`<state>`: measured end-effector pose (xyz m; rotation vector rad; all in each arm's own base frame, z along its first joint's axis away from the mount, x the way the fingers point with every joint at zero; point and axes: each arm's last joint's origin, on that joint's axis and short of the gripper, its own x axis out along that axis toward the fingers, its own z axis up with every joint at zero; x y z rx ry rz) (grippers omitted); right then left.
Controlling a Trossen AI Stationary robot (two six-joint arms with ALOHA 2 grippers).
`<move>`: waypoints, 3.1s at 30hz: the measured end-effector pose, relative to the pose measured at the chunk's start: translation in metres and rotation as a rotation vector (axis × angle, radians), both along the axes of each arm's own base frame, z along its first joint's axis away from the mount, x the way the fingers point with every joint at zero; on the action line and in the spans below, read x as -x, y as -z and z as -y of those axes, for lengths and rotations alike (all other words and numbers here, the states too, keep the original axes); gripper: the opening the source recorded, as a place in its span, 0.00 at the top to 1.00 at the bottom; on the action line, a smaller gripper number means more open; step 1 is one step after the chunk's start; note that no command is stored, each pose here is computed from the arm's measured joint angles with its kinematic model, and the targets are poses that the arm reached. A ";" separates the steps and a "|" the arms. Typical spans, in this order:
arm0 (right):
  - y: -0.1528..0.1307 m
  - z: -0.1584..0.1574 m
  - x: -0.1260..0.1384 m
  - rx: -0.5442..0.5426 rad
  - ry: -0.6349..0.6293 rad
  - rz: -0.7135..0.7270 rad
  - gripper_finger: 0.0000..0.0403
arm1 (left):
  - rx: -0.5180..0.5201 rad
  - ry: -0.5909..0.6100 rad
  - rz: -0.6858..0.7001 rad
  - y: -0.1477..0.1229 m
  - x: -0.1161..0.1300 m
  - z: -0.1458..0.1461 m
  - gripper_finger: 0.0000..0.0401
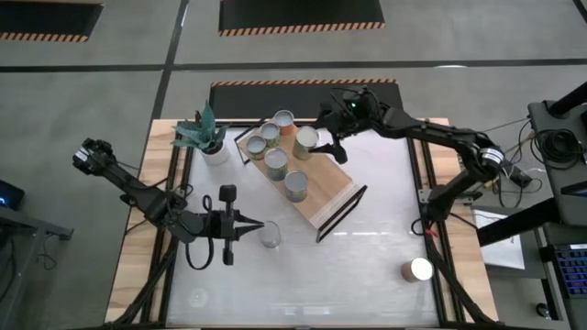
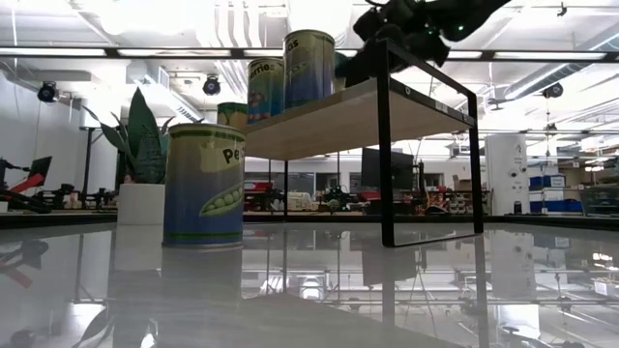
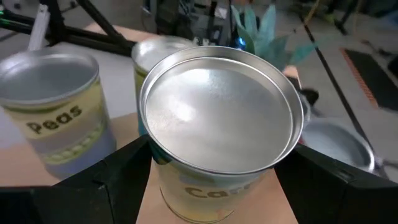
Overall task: Pick and place cans onto a shelf
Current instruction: Put the canned carrots on the shelf
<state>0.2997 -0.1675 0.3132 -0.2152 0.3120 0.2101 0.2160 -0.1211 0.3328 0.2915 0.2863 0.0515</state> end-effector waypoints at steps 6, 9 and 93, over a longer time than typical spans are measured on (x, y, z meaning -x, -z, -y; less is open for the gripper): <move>-0.001 0.005 -0.009 0.026 -0.043 -0.039 0.27 | -0.001 0.000 -0.002 0.000 0.000 0.000 1.00; -0.002 0.007 -0.012 0.031 -0.049 -0.051 0.27 | -0.001 0.000 -0.003 0.000 0.000 0.000 1.00; -0.015 -0.049 -0.017 -0.099 0.281 -0.494 0.96 | 0.128 -0.082 -0.203 0.028 0.008 0.005 1.00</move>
